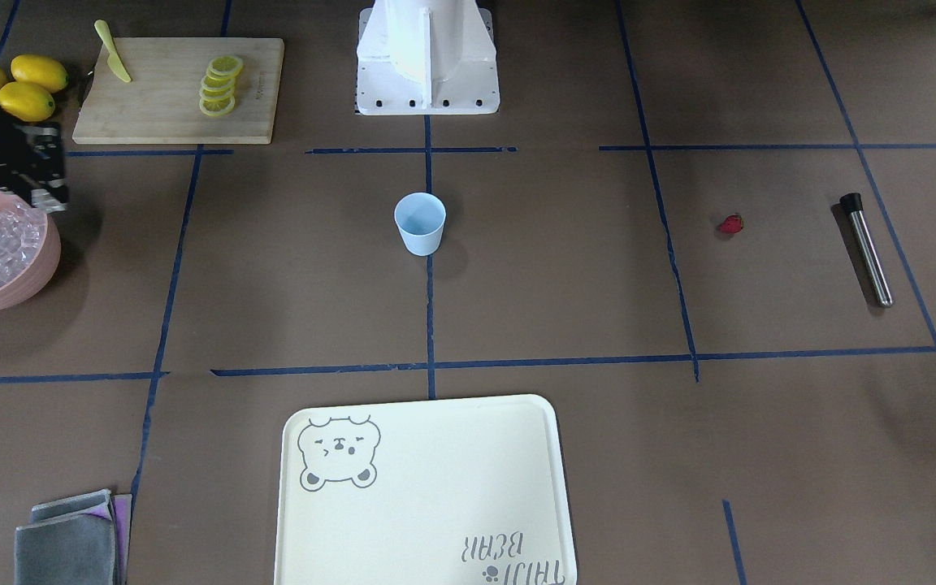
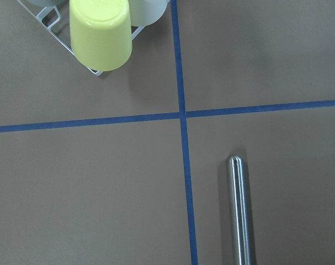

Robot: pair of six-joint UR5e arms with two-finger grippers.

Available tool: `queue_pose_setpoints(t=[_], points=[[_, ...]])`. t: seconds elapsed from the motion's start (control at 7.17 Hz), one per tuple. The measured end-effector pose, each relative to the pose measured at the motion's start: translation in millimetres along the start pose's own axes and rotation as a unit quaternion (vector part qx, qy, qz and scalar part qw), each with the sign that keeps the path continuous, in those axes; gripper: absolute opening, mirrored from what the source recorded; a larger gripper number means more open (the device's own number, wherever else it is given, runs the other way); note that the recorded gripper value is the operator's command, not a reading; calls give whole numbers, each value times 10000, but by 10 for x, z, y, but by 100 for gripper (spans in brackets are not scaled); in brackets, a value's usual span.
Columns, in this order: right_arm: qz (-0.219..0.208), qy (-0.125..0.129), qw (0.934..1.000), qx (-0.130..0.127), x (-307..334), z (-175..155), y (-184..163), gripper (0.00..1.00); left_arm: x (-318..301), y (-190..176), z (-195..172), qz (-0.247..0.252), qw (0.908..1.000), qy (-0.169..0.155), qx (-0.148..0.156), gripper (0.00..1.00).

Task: Mash ice and strawberries in cup
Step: 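Carry the ice cube with the right gripper over the light-blue cup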

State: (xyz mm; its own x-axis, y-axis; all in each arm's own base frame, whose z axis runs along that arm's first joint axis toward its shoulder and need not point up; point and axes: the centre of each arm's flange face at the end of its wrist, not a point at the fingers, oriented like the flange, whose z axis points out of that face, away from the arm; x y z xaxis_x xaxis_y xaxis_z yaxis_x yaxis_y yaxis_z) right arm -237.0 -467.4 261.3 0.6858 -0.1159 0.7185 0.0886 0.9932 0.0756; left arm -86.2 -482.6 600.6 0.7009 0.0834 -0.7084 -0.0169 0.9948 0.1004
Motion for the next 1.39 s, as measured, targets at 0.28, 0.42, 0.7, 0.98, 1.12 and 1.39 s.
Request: queue_pose_setpoints(t=[0.28,0.42,0.7,0.98,1.12,1.39], points=[[469,-17,9989,-9,-1242,283,54,0,-2,-4,0,0,10000,-5,0,100],[626,-13,9980,6,-1747,434,126,0,-2,-4,0,0,10000,-6,0,100],[847,-19,9963,118,-2599,868,217,0,3,-8,7,5,10000,-10,-8,100],[966,44,9952,127,-3007,1222,264,0,4,-12,13,2,10000,-10,-14,100],[962,75,9953,130,-3090,1301,297,0,4,-12,13,5,10000,-9,-14,100],[930,192,9954,121,-3230,1453,318,2,4,-9,15,6,10000,-6,-15,100]])
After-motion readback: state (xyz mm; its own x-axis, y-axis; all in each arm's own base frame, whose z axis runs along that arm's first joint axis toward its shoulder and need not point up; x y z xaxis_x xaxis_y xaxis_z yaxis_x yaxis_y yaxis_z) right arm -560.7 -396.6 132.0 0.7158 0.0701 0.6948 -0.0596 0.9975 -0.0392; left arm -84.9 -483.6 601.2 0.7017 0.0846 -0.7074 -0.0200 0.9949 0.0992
